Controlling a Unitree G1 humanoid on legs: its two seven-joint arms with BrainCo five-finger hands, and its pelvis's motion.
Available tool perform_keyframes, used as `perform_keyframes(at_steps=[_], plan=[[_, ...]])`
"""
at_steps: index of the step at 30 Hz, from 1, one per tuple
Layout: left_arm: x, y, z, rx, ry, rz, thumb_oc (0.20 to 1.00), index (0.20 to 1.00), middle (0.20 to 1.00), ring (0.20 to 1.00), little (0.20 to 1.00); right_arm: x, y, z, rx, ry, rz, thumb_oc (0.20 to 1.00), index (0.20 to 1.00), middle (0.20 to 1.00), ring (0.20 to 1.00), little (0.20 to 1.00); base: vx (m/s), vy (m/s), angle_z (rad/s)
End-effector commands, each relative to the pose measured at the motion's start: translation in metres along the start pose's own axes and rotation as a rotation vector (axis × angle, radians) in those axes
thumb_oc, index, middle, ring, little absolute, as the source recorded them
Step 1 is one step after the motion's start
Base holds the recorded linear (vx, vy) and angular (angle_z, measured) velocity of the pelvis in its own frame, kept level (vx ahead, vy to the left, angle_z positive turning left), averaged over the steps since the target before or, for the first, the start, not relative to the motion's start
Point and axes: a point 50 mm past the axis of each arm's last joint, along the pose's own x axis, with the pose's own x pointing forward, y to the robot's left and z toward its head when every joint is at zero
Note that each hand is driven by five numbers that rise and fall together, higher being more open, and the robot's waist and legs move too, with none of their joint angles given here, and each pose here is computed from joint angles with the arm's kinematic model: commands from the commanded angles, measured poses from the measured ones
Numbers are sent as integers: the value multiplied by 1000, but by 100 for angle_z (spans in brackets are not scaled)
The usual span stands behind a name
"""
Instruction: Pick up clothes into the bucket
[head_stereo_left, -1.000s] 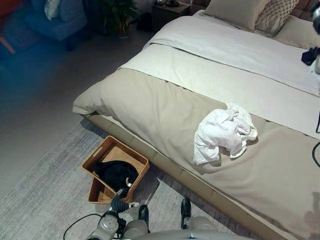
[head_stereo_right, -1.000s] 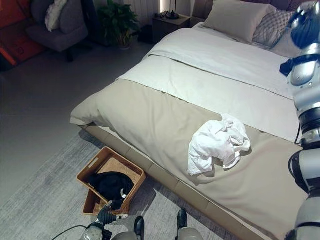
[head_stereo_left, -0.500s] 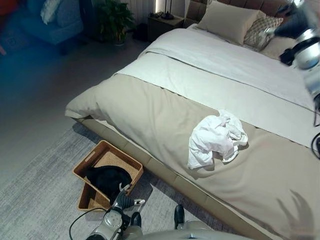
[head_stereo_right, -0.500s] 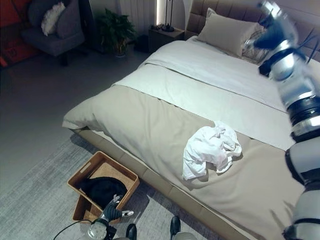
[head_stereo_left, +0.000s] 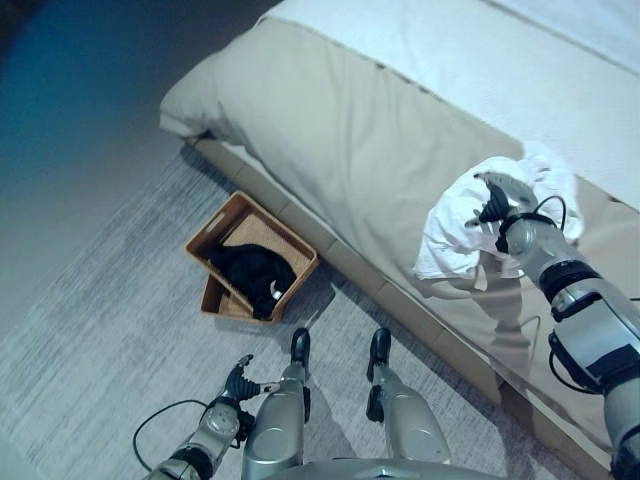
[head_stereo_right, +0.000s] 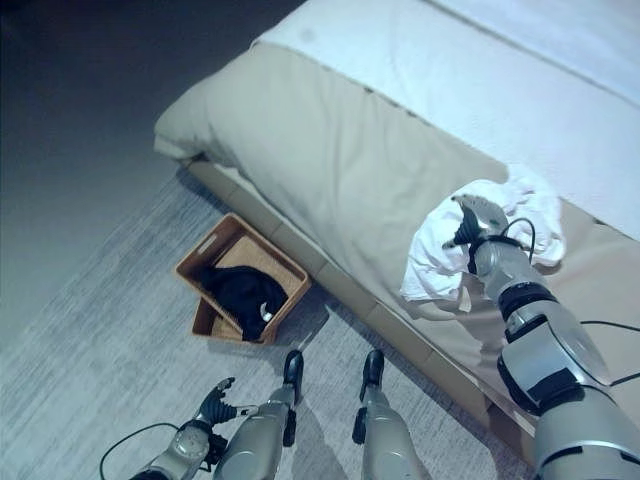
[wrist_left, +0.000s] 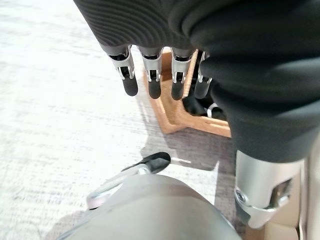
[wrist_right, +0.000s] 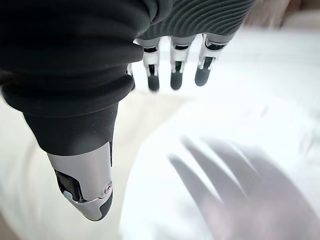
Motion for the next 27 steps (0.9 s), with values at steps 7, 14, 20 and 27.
perform_keyframes(at_steps=[7,14,20,27], plan=[[11,-4,84,-55,-304,27,1000,1000,1000,1000,1000,-3,-21,-42,14,209,-117,1000,1000,1000,1000,1000,-28,-29,25],[7,-14,122,-38,-438,-23,1000,1000,1000,1000,1000,-20,-26,-92,30,438,-114,1000,1000,1000,1000,1000,18,-13,18],[-2,-27,130,-69,-488,-98,1000,1000,1000,1000,1000,-54,-27,-153,-266,597,-42,1000,1000,1000,1000,1000,46,26,31],[-1,-31,129,-77,-475,-84,1000,1000,1000,1000,1000,-50,-40,-148,-332,505,-170,1000,1000,1000,1000,1000,-18,48,0]])
